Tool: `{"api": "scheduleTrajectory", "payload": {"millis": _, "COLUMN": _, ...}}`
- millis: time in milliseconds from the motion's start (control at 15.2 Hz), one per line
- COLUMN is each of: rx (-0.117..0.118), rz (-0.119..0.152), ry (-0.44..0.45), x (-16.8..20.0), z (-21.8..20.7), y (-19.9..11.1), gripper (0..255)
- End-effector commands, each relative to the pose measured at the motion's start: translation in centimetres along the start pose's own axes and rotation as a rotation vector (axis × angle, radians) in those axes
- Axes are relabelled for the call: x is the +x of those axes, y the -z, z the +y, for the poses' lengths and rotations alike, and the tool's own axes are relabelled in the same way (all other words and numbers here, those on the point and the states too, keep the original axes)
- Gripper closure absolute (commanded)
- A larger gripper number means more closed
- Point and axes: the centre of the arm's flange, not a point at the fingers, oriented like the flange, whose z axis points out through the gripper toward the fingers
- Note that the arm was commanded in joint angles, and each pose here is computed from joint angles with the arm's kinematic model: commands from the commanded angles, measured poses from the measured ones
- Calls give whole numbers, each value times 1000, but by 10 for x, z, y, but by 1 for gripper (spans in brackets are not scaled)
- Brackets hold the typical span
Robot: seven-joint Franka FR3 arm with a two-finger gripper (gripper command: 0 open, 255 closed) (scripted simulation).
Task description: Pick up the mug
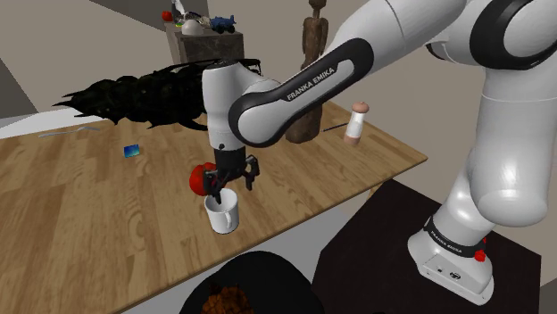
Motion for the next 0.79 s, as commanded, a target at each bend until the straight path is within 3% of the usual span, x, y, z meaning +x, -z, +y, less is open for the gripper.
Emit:
{"api": "scheduleTrajectory", "payload": {"millis": 0, "rx": 0, "rz": 0, "ry": 0, "x": 1, "z": 0, "y": -11, "gripper": 0}}
{"api": "scheduleTrajectory", "payload": {"millis": 264, "rx": 0, "rz": 0, "ry": 0, "x": 3, "z": 1, "y": -24, "gripper": 0}}
{"api": "scheduleTrajectory", "payload": {"millis": 330, "rx": 0, "rz": 0, "ry": 0, "x": 2, "z": 1, "y": -24, "gripper": 255}}
{"api": "scheduleTrajectory", "payload": {"millis": 726, "rx": 0, "rz": 0, "ry": 0, "x": 3, "z": 1, "y": -24, "gripper": 255}}
